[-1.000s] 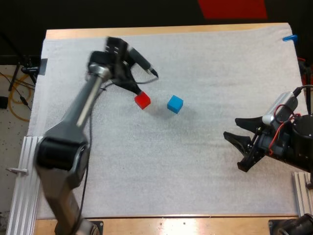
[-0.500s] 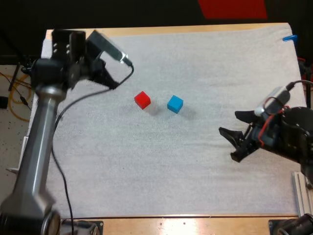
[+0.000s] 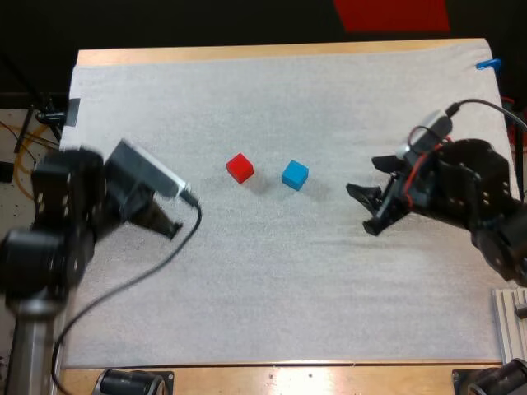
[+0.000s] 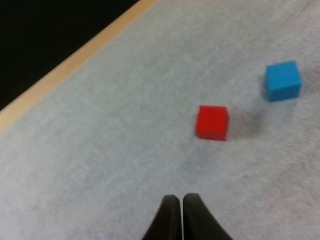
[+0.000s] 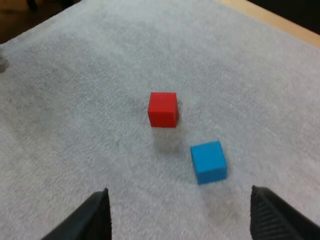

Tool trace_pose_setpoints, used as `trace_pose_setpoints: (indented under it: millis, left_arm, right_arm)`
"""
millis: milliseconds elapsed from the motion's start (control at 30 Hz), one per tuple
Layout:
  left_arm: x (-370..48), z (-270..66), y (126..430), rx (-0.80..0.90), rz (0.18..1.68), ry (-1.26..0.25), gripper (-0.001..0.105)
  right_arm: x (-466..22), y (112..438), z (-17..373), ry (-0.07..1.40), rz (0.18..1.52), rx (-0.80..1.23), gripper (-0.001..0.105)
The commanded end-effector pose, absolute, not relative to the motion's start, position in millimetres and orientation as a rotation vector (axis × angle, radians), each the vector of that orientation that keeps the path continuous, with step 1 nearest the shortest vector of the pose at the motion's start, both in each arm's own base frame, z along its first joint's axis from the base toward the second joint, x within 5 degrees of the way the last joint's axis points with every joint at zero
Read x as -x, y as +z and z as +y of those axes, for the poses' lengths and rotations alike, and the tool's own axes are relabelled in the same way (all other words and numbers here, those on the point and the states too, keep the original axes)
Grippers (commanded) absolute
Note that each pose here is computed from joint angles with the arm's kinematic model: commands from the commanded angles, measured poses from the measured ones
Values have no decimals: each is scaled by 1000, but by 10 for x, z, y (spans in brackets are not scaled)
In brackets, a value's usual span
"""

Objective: Stack red cube on blue cube

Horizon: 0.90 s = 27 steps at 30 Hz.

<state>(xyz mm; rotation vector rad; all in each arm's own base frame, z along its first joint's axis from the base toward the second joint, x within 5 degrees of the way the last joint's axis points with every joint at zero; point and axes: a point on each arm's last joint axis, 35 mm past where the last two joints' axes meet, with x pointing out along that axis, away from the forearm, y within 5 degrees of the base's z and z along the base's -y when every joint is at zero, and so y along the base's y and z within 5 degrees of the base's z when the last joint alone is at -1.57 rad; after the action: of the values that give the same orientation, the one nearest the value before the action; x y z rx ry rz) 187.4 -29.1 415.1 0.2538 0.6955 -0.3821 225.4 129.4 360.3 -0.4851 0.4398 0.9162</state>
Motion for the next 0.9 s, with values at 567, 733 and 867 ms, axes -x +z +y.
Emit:
trace_pose_setpoints:
  millis: [567,733,867]
  left_arm:
    - [-764,-209,4097,-93,581,-486,0]
    - [-691,-203,4116,-84,557,-490,0]
    - [-688,-209,4117,-79,556,-508,0]
  right_arm:
    - [-2769,3152,2524,1062,450,582,58]
    - [-2992,3041,2929,1016,474,641,58]
    - [-3178,2904,3154,1015,507,658,61]
